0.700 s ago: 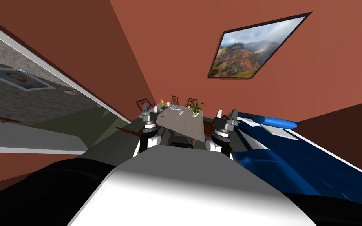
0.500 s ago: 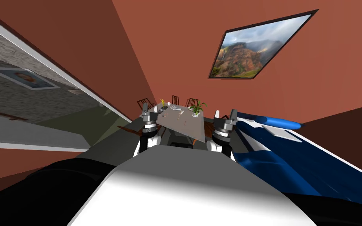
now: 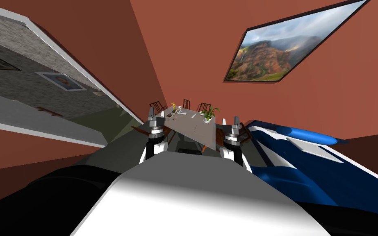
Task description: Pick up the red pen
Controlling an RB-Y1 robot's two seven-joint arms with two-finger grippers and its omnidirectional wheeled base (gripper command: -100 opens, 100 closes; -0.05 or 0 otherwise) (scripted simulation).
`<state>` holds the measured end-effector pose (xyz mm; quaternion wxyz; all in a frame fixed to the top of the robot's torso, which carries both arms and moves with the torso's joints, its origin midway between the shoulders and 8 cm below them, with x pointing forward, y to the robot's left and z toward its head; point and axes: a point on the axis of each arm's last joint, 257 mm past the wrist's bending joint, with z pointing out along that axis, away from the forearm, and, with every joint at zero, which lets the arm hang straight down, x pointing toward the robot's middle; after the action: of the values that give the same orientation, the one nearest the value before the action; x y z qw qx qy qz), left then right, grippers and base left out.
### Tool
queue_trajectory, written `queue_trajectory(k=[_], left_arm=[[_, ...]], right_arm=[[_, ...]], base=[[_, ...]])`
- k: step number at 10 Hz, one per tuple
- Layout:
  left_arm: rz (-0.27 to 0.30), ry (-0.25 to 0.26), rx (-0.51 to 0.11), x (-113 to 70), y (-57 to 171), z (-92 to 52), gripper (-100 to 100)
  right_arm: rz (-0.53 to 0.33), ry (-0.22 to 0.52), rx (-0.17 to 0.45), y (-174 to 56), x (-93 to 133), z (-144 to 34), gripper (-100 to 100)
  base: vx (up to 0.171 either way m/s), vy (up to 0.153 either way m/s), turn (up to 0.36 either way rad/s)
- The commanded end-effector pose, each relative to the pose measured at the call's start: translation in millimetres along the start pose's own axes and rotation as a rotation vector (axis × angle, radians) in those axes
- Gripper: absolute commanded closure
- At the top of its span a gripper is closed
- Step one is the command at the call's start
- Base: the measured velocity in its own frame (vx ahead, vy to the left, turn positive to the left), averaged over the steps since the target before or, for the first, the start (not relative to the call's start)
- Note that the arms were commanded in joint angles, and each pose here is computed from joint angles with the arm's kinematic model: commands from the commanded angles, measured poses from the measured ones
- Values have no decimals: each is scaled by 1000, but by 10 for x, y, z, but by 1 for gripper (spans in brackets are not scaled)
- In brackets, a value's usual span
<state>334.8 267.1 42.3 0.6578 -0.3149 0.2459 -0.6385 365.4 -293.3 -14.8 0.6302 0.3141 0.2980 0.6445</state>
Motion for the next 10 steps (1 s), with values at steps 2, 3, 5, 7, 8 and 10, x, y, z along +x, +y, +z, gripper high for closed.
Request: queue_trajectory(k=[2, 3, 5, 7, 8, 10], left_arm=[[0, 0, 0, 0, 0, 0, 0], [0, 0, 0, 0, 0, 0, 0], [0, 0, 0, 0, 0, 0, 0], [0, 0, 0, 0, 0, 0, 0], [0, 0, 0, 0, 0, 0, 0], [0, 0, 0, -1, 0, 0, 0]], right_arm=[[27, -22, 88, -308, -255, -48, -100], [39, -24, 91, -326, -261, -56, -100], [57, -50, 147, -521, -459, -98, -100], [77, -85, 203, -715, -686, -152, -100], [82, -127, 255, -888, -933, -211, -100], [107, -182, 308, -1075, -1217, -305, -100]], base=[[-24, -6, 126], [-19, -7, 73], [-19, -6, 121], [-20, -2, 133], [-24, -2, 209], [-20, -3, 146]])
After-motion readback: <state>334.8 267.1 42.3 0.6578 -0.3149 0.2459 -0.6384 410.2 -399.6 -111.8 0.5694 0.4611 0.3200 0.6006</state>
